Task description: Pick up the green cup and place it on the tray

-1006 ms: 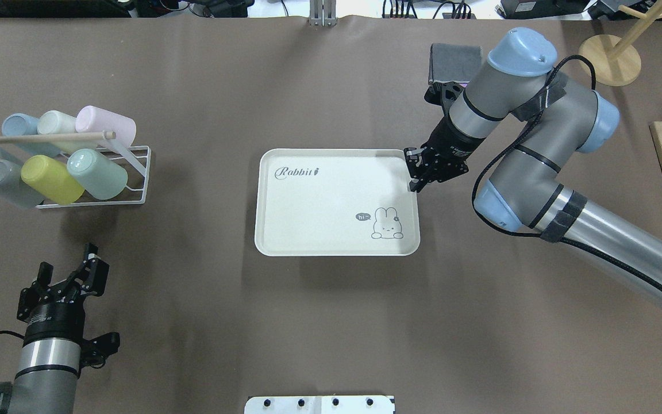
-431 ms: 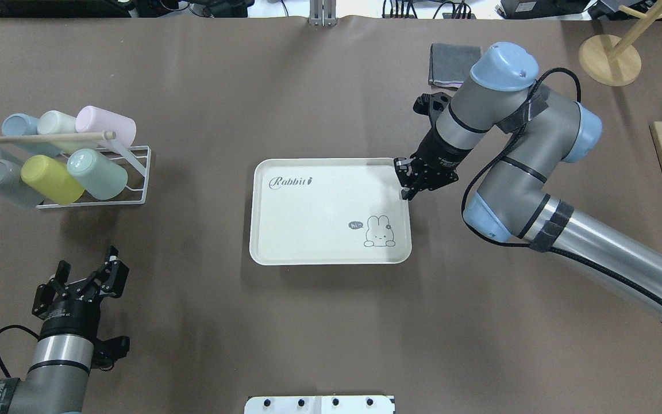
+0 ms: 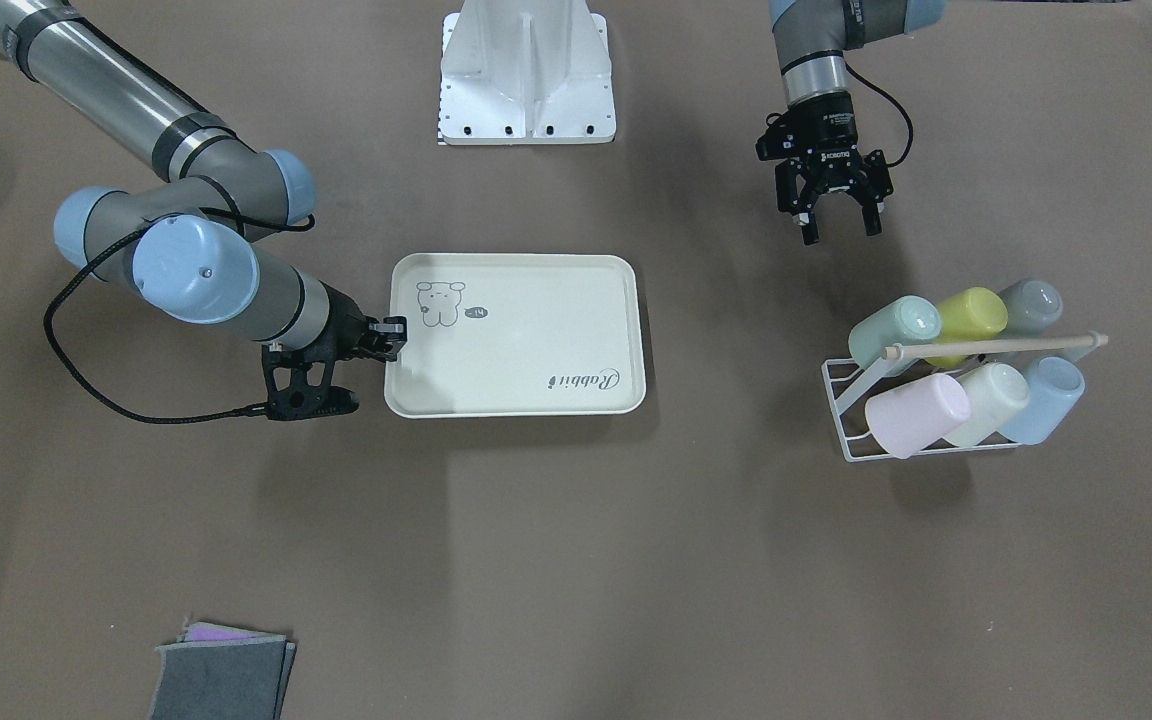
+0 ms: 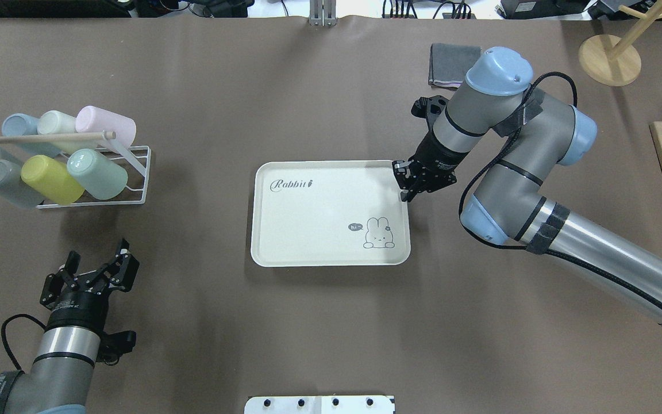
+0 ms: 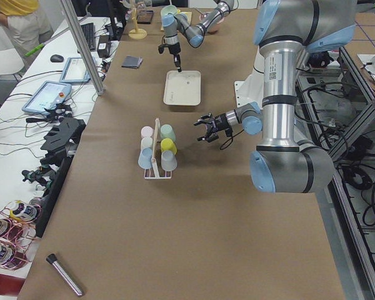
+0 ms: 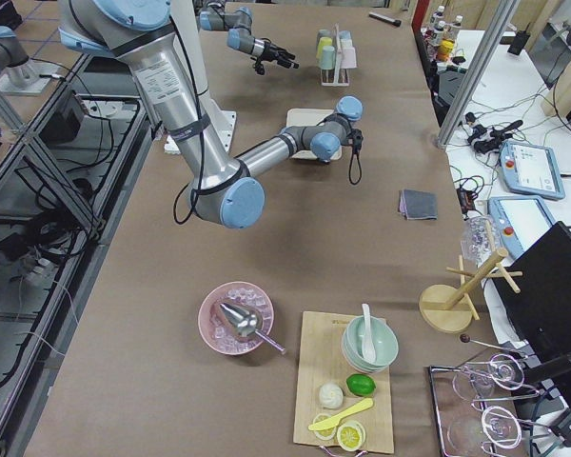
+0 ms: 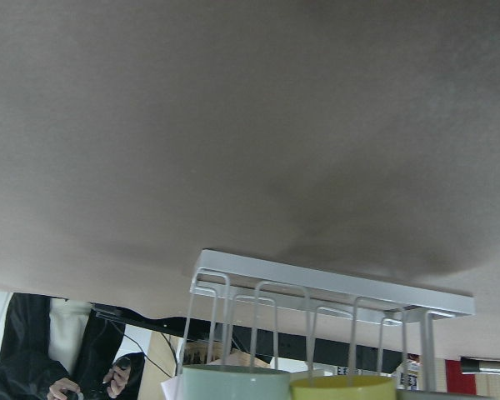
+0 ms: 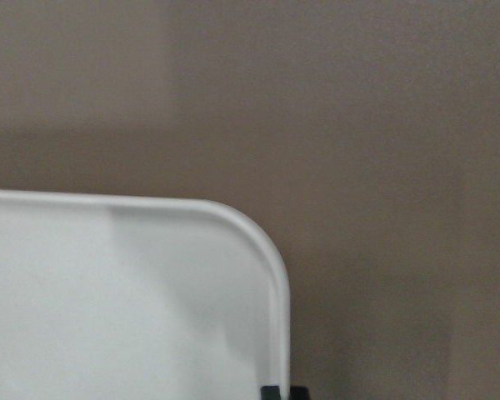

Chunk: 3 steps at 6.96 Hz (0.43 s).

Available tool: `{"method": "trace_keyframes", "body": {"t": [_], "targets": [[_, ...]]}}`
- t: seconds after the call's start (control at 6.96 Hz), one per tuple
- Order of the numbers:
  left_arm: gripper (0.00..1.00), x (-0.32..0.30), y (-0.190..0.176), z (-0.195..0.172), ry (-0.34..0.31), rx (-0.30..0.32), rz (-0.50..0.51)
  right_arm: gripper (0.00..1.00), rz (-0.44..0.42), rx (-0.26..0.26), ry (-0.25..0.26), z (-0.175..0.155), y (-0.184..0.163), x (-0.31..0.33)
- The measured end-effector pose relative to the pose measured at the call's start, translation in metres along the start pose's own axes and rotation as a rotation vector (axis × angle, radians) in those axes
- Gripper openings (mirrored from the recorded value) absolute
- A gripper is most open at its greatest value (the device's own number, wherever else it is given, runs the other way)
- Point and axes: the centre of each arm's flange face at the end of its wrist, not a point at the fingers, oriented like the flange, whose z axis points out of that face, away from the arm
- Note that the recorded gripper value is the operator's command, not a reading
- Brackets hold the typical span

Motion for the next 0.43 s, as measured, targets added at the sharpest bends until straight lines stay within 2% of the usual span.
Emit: {"method": "trace_keyframes", "body": {"t": [0.43], "targets": [[0.98,0.003,0.001,0.022,0.009,-0.058,0.023,0.0,0.007,0.013,0.01,0.013,-0.005,-0.031]]}}
